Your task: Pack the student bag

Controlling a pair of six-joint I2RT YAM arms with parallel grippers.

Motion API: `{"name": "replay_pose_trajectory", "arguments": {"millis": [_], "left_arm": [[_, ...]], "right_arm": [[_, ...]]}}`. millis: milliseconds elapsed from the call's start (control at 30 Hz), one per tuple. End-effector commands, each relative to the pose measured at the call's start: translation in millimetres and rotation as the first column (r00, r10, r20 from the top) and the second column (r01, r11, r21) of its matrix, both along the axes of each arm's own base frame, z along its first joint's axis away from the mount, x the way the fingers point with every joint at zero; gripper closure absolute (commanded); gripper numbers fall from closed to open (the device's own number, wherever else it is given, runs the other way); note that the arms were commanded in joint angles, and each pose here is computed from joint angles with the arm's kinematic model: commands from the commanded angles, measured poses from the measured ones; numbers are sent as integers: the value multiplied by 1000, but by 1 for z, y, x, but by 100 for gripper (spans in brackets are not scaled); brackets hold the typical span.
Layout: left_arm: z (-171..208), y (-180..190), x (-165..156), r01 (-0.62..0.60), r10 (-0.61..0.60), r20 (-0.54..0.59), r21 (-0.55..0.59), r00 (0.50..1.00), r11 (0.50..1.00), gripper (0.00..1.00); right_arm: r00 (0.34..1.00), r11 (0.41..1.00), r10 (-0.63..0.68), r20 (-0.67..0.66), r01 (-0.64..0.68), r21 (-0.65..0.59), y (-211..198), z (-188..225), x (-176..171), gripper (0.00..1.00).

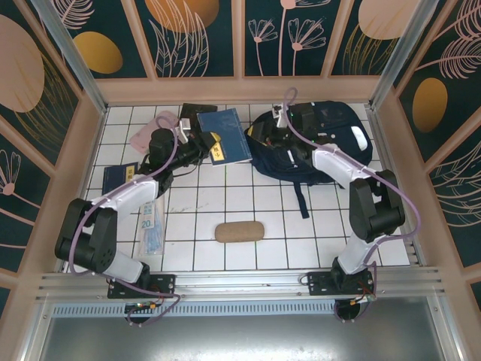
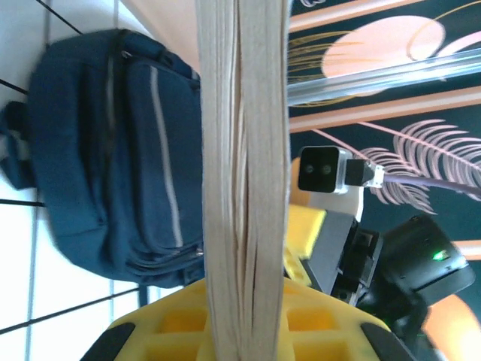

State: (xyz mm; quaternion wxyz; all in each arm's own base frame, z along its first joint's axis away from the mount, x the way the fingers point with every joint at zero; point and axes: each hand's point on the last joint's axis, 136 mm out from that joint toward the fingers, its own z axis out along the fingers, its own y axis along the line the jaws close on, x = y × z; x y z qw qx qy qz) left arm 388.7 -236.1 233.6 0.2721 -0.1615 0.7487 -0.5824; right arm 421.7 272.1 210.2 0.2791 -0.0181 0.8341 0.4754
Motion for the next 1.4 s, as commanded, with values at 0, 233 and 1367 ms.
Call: {"name": "replay_pose_trajectory", "arguments": {"millis": [0,233,1367], "left_arm": [[19,11,3,-44,33,93,123,995,991,100],[13,11,-2,-33,25,77,107,997,994,100],[-21,9,7,-45,43,25,82,999,996,100]], "right_arm": [[990,920,-139,17,136,-368,-48,-47,17,60],[969,675,-225,106,234,-700,-79,-88,56,61],[922,714,-52,383,303,-631,-18,43,51,100]]}}
